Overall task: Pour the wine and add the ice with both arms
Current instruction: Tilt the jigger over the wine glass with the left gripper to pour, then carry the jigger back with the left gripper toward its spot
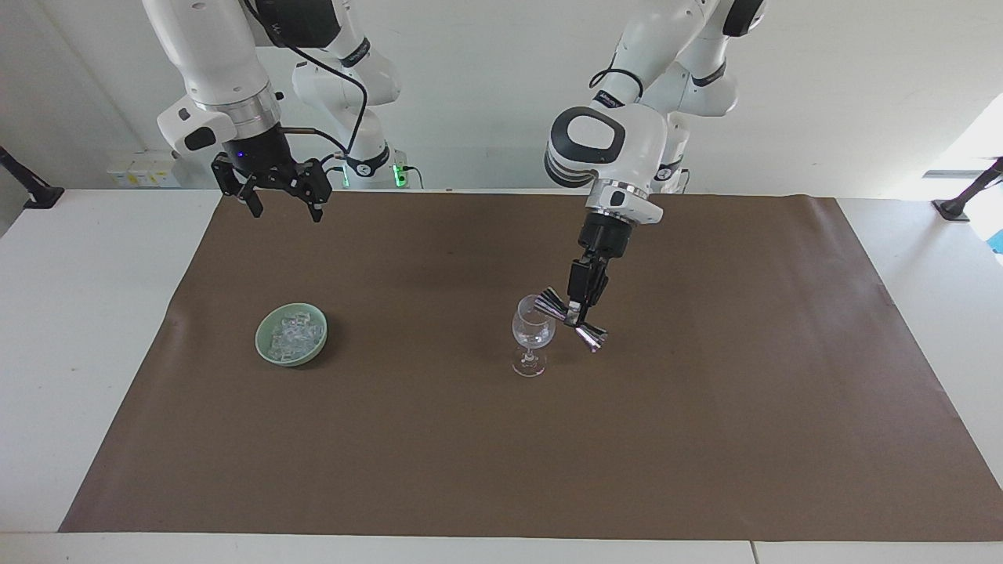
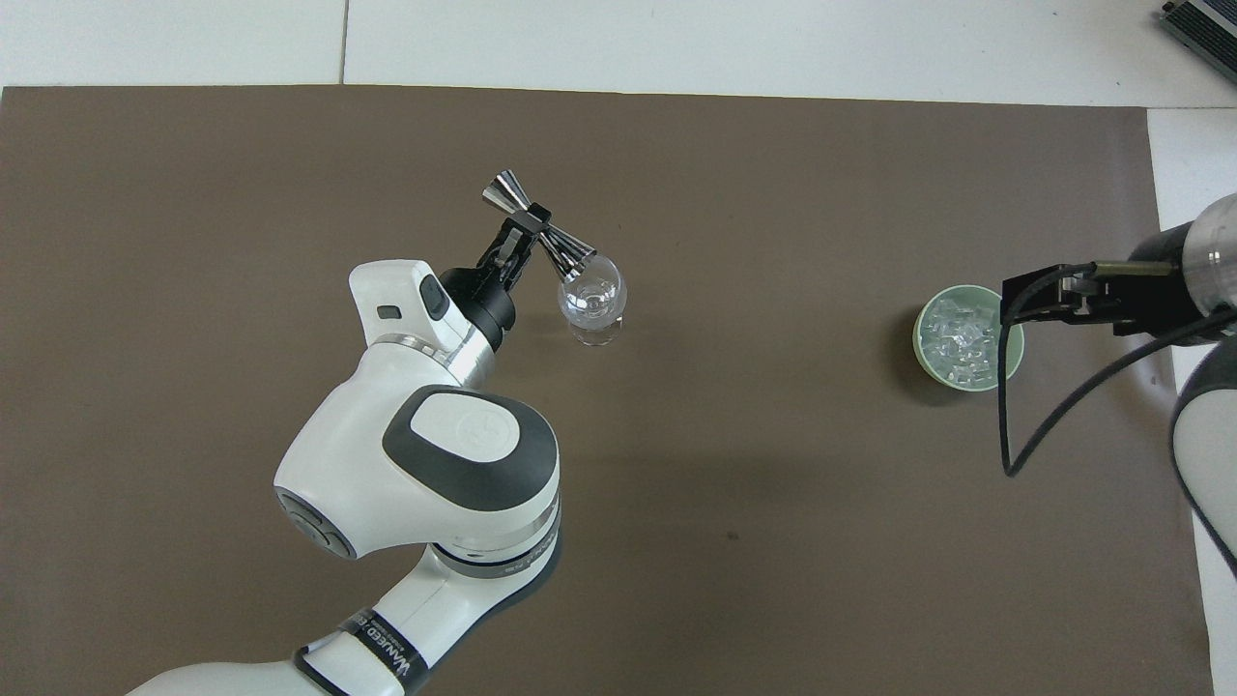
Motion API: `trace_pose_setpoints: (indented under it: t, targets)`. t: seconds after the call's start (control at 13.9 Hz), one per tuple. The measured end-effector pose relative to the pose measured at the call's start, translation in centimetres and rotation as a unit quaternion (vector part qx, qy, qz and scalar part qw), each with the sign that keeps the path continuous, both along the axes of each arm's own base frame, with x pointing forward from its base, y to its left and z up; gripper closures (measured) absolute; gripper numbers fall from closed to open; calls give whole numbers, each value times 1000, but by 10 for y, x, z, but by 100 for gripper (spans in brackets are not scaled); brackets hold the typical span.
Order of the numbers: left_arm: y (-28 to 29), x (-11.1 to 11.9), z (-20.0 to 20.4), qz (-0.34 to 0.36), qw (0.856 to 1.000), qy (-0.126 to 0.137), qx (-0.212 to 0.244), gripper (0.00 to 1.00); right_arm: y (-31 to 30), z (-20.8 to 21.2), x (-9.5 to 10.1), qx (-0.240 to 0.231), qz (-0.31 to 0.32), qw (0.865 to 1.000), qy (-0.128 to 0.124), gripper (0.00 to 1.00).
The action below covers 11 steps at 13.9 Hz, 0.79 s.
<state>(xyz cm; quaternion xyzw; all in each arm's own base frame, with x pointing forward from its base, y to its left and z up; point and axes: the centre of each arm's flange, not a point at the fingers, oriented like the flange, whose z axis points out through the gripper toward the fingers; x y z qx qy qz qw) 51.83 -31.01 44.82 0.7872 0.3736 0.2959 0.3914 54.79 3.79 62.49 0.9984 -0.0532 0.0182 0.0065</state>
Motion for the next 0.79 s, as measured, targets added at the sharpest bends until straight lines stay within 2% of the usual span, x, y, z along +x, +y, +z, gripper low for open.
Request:
trace_pose_setpoints:
  t: [0.36,0.57,0.79]
  targets:
    - [0,-1,-7,40,997,37,-55,79,0,0,0,0,0,1000,0,0]
    - [0,-1,-7,76,989,64,-108,79,0,0,0,0,0,1000,0,0]
    - [11,5,-6,108,981,79,-139,79,0,0,0,0,0,1000,0,0]
